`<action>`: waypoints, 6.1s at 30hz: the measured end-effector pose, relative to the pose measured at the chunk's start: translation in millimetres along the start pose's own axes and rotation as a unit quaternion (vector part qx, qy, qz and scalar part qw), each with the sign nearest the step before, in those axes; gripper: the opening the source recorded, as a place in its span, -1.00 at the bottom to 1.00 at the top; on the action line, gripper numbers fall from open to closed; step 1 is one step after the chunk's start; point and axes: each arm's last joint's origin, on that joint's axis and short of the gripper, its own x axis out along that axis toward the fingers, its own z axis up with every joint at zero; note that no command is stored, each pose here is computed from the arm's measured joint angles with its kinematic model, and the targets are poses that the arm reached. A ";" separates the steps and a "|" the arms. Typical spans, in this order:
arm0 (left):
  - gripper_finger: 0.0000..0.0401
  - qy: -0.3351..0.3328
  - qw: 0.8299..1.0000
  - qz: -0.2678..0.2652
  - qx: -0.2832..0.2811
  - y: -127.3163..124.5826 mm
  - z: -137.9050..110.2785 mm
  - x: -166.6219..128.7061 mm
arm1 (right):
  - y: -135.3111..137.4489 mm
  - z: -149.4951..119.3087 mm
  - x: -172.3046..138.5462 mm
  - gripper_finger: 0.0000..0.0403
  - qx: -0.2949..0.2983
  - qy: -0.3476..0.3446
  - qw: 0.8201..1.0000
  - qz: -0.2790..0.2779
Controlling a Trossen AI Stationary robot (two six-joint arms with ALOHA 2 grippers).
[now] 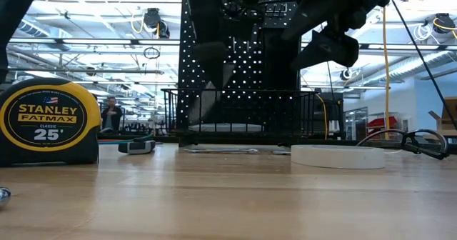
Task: Hang tools onto peg board
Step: Put the silver utility knife into the pegboard basket, then put the ratchet wrench into the pegboard bin
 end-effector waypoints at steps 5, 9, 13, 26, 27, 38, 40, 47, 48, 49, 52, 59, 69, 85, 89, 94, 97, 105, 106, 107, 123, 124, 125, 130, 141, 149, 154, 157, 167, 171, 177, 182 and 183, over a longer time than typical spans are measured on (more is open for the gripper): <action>-0.06 -0.002 1.000 0.000 -0.001 0.1 0.4 0.0 | 0.0 0.0 0.0 0.34 0.000 0.000 1.000 0.000; -0.05 -0.004 1.000 -0.002 -0.001 0.4 0.1 -1.8 | 0.0 0.0 0.0 0.34 -0.003 0.000 1.000 0.000; -0.04 -0.028 1.000 -0.011 -0.005 2.4 0.4 -18.2 | -0.1 -0.1 0.0 0.34 -0.010 0.001 1.000 0.000; -0.04 -0.196 0.976 -0.049 -0.080 9.9 -23.2 -133.3 | 16.8 19.6 -9.2 0.34 -0.067 -0.020 0.997 0.035; -0.04 -0.209 0.973 -0.051 -0.084 9.8 -26.9 -142.2 | 19.2 22.8 -11.0 0.34 -0.073 -0.024 0.996 0.038; -0.04 -0.333 0.924 -0.078 -0.170 4.7 -91.4 -227.8 | 46.6 59.6 -33.3 0.34 -0.115 -0.085 0.987 0.079; -0.04 -0.339 0.919 -0.074 -0.190 -1.2 -105.2 -231.9 | 49.2 62.4 -33.7 0.34 -0.114 -0.088 0.986 0.081; -0.04 -0.337 0.901 -0.074 -0.261 -35.3 -152.5 -217.7 | 56.6 61.8 -18.5 0.34 -0.133 -0.068 0.984 0.095; -0.04 -0.339 0.898 -0.079 -0.271 -41.6 -158.5 -213.1 | 57.6 61.6 -16.1 0.34 -0.134 -0.064 0.984 0.097; -0.04 -0.340 0.894 -0.087 -0.277 -47.5 -164.0 -208.2 | 58.4 60.7 -13.3 0.34 -0.137 -0.058 0.984 0.100; -0.04 -0.338 0.888 -0.118 -0.289 -67.0 -177.4 -191.7 | 60.7 59.1 -6.5 0.34 -0.143 -0.044 0.983 0.111; -0.04 -0.306 0.894 -0.194 -0.265 -119.0 -196.6 -157.6 | 61.2 59.4 -5.3 0.34 -0.139 -0.044 0.983 0.109; -0.04 -0.258 0.911 -0.204 -0.247 -164.2 -206.1 -119.6 | 48.7 41.5 -4.3 0.34 -0.064 0.050 0.996 0.042; -0.04 -0.283 0.915 -0.181 -0.223 -173.6 -196.2 -114.6 | -20.1 -11.9 60.6 0.34 -0.024 0.163 0.976 -0.144; -0.04 -0.283 0.915 -0.181 -0.223 -173.5 -196.2 -114.7 | -21.4 -16.3 55.5 0.34 0.003 0.175 0.973 -0.151; -0.04 -0.287 0.916 -0.180 -0.216 -173.1 -196.1 -115.4 | -2.4 -26.2 22.7 0.34 0.084 0.208 0.966 -0.131; -0.04 -0.291 0.917 -0.175 -0.212 -171.5 -194.3 -114.8 | 10.0 -37.1 1.7 0.34 0.138 0.229 0.955 -0.128; -0.04 -0.328 0.915 -0.158 -0.175 -152.1 -172.1 -108.2 | 30.8 -77.4 -29.7 0.34 0.211 0.270 0.923 -0.178; -0.04 -0.335 0.913 -0.160 -0.167 -148.1 -167.7 -106.9 | 32.3 -81.8 -32.8 0.34 0.213 0.272 0.920 -0.184; -0.04 -0.343 0.911 -0.162 -0.163 -143.4 -163.3 -105.6 | 32.9 -86.0 -36.1 0.34 0.217 0.274 0.916 -0.195; -0.04 -0.400 0.882 -0.204 -0.146 -93.4 -134.7 -88.6 | 30.4 -147.6 -59.7 0.34 0.264 0.268 0.889 -0.261; -0.04 -0.399 0.881 -0.206 -0.146 -92.6 -134.5 -88.1 | 26.9 -151.5 -59.0 0.34 0.260 0.262 0.891 -0.263; -0.04 -0.399 0.881 -0.206 -0.147 -91.9 -134.4 -87.8 | 23.7 -154.1 -58.0 0.33 0.257 0.255 0.894 -0.265; -0.04 -0.401 0.880 -0.207 -0.149 -91.4 -134.0 -87.9 | 12.8 -159.1 -55.0 0.19 0.252 0.243 0.894 -0.281; -0.04 -0.398 0.878 -0.211 -0.158 -91.4 -134.0 -87.8 | -3.1 -171.5 -46.0 -0.23 0.262 0.233 0.896 -0.272; -0.04 -0.398 0.878 -0.212 -0.160 -91.5 -134.0 -87.9 | -6.0 -174.4 -43.5 -0.77 0.250 0.224 0.899 -0.281; -0.04 -0.401 0.873 -0.218 -0.173 -91.0 -133.2 -89.0 | -0.3 -172.8 -41.0 -0.81 0.244 0.212 0.907 -0.271; -0.04 -0.406 0.871 -0.218 -0.174 -89.1 -131.4 -92.9 | 10.4 -163.3 -40.9 -0.81 0.240 0.202 0.915 -0.255; -0.04 -0.461 0.841 -0.216 -0.183 -69.9 -140.9 -124.3 | 47.8 -95.7 -58.1 -0.81 0.156 0.094 0.948 -0.262; -0.04 -0.486 0.823 -0.215 -0.199 -59.2 -153.7 -139.0 | 70.5 -59.5 -66.8 -0.81 0.088 0.033 0.971 -0.219; -0.04 -0.479 0.819 -0.206 -0.239 -45.5 -181.1 -151.9 | 92.1 -0.2 -74.4 -0.81 -0.027 -0.036 0.984 -0.174; -0.04 -0.473 0.817 -0.200 -0.262 -37.5 -201.7 -158.6 | 101.2 46.1 -67.6 -0.81 -0.126 -0.081 0.981 -0.125; -0.04 -0.475 0.814 -0.202 -0.265 -36.5 -204.7 -160.3 | 101.4 55.0 -65.2 -0.81 -0.146 -0.087 0.979 -0.113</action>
